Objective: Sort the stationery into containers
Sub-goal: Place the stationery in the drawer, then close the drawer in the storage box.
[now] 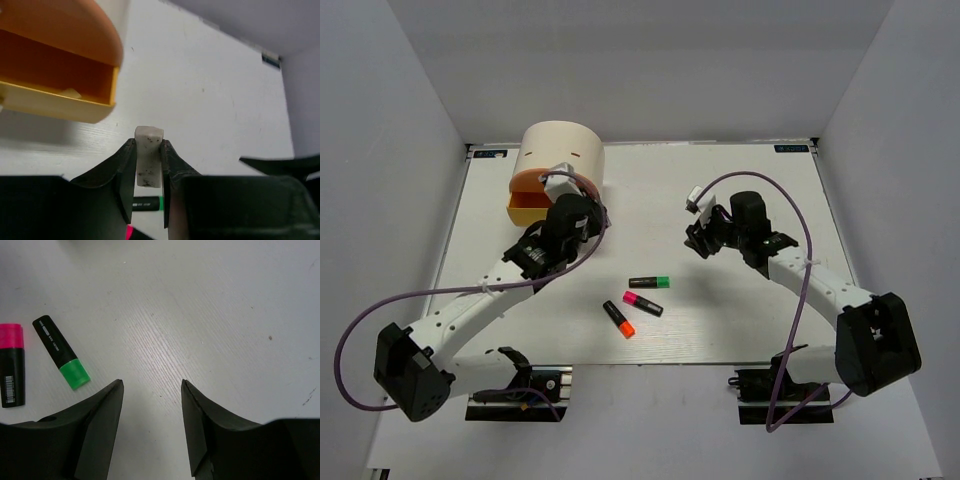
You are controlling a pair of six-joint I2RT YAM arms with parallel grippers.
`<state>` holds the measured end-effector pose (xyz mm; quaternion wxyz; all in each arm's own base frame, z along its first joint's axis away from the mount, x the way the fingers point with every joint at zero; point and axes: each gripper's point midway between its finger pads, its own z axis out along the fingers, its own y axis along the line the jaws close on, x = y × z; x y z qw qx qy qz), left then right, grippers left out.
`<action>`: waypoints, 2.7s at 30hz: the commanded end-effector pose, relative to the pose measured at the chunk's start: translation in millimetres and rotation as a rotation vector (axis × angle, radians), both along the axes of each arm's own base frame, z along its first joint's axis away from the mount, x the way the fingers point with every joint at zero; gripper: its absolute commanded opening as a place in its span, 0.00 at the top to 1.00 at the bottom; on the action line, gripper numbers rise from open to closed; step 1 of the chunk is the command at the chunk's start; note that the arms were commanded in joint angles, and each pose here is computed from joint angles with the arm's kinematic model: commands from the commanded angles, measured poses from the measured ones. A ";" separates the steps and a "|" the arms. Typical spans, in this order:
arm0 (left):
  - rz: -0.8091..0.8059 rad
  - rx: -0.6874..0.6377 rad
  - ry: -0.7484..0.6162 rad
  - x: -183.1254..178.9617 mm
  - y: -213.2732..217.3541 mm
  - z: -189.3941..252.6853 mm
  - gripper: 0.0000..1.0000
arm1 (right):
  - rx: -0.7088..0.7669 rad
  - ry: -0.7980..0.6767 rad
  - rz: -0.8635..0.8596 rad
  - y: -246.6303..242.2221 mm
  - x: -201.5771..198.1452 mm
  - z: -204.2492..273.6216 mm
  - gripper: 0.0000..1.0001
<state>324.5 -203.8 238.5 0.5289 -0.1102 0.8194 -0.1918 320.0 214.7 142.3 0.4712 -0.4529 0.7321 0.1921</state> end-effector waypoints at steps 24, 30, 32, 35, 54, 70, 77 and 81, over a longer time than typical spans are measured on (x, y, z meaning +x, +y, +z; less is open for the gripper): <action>0.685 -0.601 -0.120 65.9 103.8 6.2 0.91 | 0.036 -0.062 0.002 -4.0 -4.8 13.9 0.44; 0.686 -0.604 -0.092 74.9 101.9 -9.7 0.89 | 0.041 -0.062 0.006 -2.8 -5.8 14.1 0.44; 0.676 -0.613 -0.093 75.9 99.7 -5.7 0.83 | 0.039 -0.060 -0.001 -4.8 -3.9 12.8 0.44; 0.679 -0.603 -0.083 74.7 100.3 -8.7 0.64 | 0.038 -0.057 0.005 -3.1 -4.8 12.1 0.44; 0.510 -0.516 -0.002 35.4 91.5 -1.2 0.96 | 0.042 -0.042 0.044 0.4 -10.5 10.6 0.72; 0.569 -0.584 0.166 -14.8 118.2 -100.6 0.68 | 0.043 -0.011 0.085 7.1 -10.1 9.1 0.99; 0.554 -0.638 0.171 18.5 114.5 -102.6 0.52 | 0.036 -0.017 0.077 4.6 -12.0 8.2 0.92; 0.539 -0.655 0.186 31.6 110.9 -105.6 0.51 | 0.034 -0.023 0.072 2.1 -11.8 8.1 0.92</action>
